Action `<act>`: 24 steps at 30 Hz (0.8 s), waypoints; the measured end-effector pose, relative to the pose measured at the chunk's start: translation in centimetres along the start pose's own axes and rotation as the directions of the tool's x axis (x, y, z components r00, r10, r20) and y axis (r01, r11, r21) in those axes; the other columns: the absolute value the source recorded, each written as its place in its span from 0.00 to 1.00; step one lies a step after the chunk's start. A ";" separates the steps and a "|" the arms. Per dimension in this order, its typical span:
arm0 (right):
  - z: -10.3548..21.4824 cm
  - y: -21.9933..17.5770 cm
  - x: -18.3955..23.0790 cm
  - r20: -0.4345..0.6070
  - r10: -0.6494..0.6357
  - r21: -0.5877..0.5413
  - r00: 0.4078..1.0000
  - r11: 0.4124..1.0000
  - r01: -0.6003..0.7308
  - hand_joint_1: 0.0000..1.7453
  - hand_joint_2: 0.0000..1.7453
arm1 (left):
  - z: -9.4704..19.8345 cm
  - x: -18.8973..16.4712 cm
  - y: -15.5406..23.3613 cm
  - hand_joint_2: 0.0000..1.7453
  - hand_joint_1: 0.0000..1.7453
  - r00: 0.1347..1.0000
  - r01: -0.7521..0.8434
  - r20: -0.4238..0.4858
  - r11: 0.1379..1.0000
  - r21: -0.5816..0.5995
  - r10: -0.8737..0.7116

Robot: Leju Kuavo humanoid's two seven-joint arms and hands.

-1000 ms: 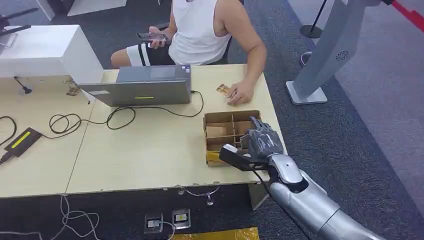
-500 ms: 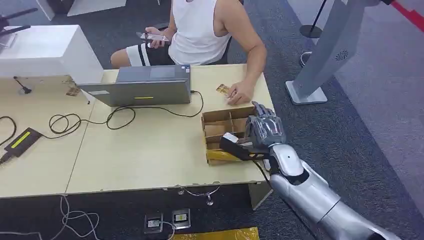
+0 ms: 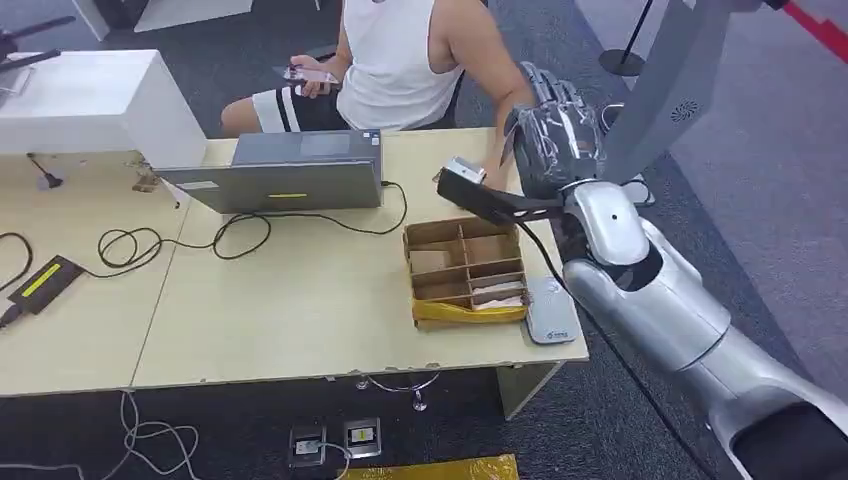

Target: Pass the card to the sensor for recognition and then transmit it.

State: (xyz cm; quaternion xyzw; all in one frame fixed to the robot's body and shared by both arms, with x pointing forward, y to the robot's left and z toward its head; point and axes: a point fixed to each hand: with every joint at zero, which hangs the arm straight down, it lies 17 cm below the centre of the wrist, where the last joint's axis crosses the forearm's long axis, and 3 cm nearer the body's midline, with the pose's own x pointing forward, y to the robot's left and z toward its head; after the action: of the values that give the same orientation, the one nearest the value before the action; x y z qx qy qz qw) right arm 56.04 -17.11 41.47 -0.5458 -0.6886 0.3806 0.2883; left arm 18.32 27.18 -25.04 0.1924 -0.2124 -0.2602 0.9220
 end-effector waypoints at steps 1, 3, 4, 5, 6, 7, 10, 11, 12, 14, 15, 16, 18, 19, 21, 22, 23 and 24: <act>-0.1 -0.2 0.0 0.001 0.002 -0.001 1.000 1.000 -0.002 1.00 1.00 | 0.0 0.0 0.0 1.00 0.00 1.000 0.000 0.000 1.000 0.000 0.000; -0.5 -0.5 0.0 0.002 0.005 0.002 1.000 1.000 -0.005 1.00 1.00 | 0.0 0.0 0.0 1.00 0.00 1.000 0.001 0.003 1.000 0.003 -0.001; -0.6 -0.6 0.1 0.003 0.009 0.007 1.000 1.000 -0.009 1.00 1.00 | 0.1 0.0 -0.1 1.00 0.00 1.000 0.003 0.004 1.000 0.005 -0.003; -0.8 -0.7 0.1 0.004 0.009 0.013 1.000 1.000 -0.009 1.00 1.00 | 0.1 -0.1 -0.1 1.00 0.00 1.000 0.005 0.004 1.000 0.004 -0.005; -0.9 -0.6 0.2 0.006 0.011 0.021 1.000 1.000 -0.011 1.00 1.00 | 0.1 -0.1 -0.2 1.00 0.00 1.000 0.009 0.005 1.000 0.004 -0.009; -0.9 -0.5 0.2 0.006 0.013 0.031 1.000 0.999 -0.013 1.00 1.00 | 0.1 -0.1 -0.2 1.00 0.00 1.000 0.011 0.006 1.000 0.003 -0.011; -1.2 0.3 0.1 0.002 0.023 0.071 1.000 0.997 -0.023 1.00 1.00 | 0.2 0.0 -0.4 1.00 0.00 1.000 0.021 0.012 1.000 -0.006 -0.021; -1.3 0.7 -0.1 -0.002 0.027 0.087 1.000 0.996 -0.027 1.00 1.00 | 0.2 0.0 -0.4 1.00 0.00 1.000 0.027 0.015 1.000 -0.010 -0.027; -1.4 1.3 -0.4 -0.009 0.036 0.106 0.999 0.994 -0.035 1.00 1.00 | 0.2 0.0 -0.5 1.00 0.00 0.999 0.031 0.016 0.999 -0.015 -0.031; -1.5 2.9 -1.2 -0.024 0.063 0.154 0.998 0.986 -0.059 1.00 1.00 | 0.2 0.1 -0.6 1.00 0.00 0.999 0.040 0.015 0.999 -0.025 -0.040; -1.4 3.6 -1.6 -0.031 0.079 0.175 0.996 0.982 -0.072 1.00 1.00 | 0.2 0.1 -0.7 1.00 0.00 0.999 0.044 0.015 0.999 -0.026 -0.043; -1.4 4.3 -2.0 -0.037 0.093 0.194 0.995 0.977 -0.084 1.00 1.00 | 0.2 0.1 -0.7 1.00 0.00 0.999 0.047 0.016 0.998 -0.029 -0.047; -1.2 5.4 -2.5 -0.045 0.115 0.222 0.992 0.970 -0.102 1.00 1.00 | 0.1 0.1 -0.7 1.00 0.00 0.999 0.048 0.012 0.998 -0.030 -0.048; -1.2 5.9 -2.7 -0.047 0.124 0.234 0.991 0.966 -0.110 1.00 1.00 | 0.1 0.1 -0.7 1.00 0.00 0.999 0.048 0.012 0.998 -0.030 -0.048; -1.2 6.5 -3.2 -0.052 0.145 0.252 0.988 0.959 -0.127 1.00 1.00 | 0.1 0.1 -0.6 1.00 0.00 0.999 0.050 0.012 0.998 -0.030 -0.050; -1.2 6.9 -3.5 -0.057 0.158 0.263 0.986 0.955 -0.138 1.00 1.00 | 0.1 0.1 -0.6 1.00 0.00 0.998 0.055 0.013 0.998 -0.031 -0.054; -1.1 7.3 -4.0 -0.065 0.173 0.274 0.983 0.950 -0.149 1.00 1.00 | 0.1 0.2 -0.7 1.00 0.00 0.998 0.059 0.015 0.998 -0.032 -0.059; -1.1 7.7 -4.3 -0.073 0.186 0.283 0.980 0.946 -0.159 1.00 1.00 | 0.1 0.2 -0.7 1.00 0.00 0.998 0.066 0.015 0.997 -0.036 -0.066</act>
State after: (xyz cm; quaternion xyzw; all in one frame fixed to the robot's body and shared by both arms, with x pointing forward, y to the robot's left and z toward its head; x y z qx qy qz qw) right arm 62.03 -20.18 35.70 -0.5766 -0.5632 0.4691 0.3609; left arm 18.13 26.44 -25.20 0.1807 -0.2075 -0.2956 0.9148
